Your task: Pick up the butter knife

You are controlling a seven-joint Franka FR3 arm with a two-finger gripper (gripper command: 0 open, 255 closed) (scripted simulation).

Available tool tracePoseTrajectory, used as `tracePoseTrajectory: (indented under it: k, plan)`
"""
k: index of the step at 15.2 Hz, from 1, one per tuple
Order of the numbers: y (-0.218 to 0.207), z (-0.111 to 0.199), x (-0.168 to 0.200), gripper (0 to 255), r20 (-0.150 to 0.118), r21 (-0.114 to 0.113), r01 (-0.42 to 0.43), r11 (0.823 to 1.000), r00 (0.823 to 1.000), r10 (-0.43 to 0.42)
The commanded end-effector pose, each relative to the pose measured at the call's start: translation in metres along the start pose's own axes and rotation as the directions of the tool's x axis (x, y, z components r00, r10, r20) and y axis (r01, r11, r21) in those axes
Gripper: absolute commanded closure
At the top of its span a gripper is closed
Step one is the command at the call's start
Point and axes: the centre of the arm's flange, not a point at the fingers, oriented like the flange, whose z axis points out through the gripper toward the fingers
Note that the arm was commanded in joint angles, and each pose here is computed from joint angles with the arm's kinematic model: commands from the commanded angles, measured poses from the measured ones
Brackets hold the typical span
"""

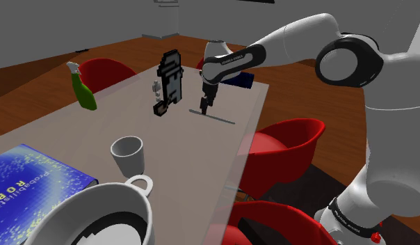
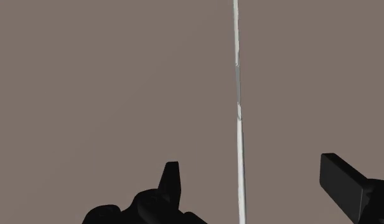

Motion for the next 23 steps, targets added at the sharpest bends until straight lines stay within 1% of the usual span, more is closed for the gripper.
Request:
tracePoseTrajectory:
  k: [1,2,4,5,14,23]
  plan:
    - [0.0,0.011,0.0,0,0.0,0.0,0.0,1.0,1.0,0.0]
    - [0.0,0.019,-0.001,0,0.0,0.0,0.0,1.0,1.0,0.0]
    - [0.0,0.019,-0.001,0,0.0,0.0,0.0,1.0,1.0,0.0]
    - [-0.001,0.019,0.0,255,0.0,0.0,0.0,1.0,1.0,0.0]
    - [0.0,0.019,-0.001,255,0.0,0.0,0.0,1.0,1.0,0.0]
    - [0.0,-0.029,0.002,255,0.0,0.0,0.0,1.0,1.0,0.0]
